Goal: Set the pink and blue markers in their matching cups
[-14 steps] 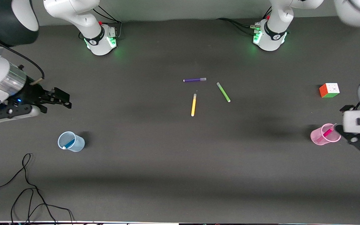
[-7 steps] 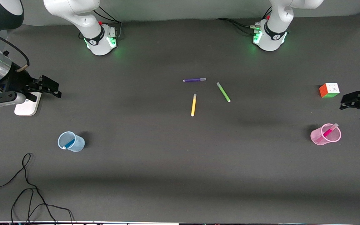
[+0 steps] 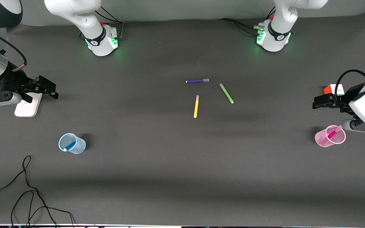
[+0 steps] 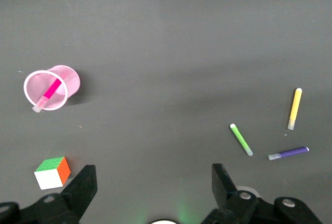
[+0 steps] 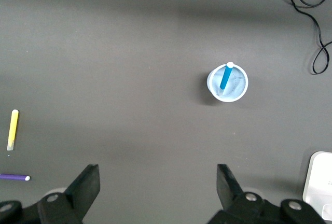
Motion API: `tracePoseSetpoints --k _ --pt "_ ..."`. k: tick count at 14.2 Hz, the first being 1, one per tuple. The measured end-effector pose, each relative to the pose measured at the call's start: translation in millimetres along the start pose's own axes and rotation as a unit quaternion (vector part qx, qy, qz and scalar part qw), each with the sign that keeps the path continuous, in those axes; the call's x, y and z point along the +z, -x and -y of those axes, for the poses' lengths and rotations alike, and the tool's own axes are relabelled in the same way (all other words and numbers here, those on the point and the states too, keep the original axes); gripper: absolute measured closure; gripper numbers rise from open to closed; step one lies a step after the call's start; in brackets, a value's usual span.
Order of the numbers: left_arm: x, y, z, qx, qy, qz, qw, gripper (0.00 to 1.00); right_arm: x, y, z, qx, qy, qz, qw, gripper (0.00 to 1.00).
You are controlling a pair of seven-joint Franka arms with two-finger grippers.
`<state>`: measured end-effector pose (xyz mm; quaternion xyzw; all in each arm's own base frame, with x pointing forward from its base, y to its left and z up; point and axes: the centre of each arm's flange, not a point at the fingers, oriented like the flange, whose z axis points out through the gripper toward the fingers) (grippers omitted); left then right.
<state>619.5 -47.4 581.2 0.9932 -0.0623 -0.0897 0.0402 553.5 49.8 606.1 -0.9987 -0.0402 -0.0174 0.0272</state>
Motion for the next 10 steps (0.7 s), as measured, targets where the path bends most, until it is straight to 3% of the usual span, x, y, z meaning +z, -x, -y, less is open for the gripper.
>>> tracePoseSetpoints --k 5,10 --pt "8.0 8.1 -7.3 0.005 -0.009 0.022 1.000 0.01 3.2 1.9 0.8 -0.001 0.000 0.012 1.000 0.00" --pt "6.0 14.6 -18.6 0.026 -0.013 0.021 0.999 0.01 14.8 -2.9 3.6 -0.003 0.000 0.022 1.000 0.00"
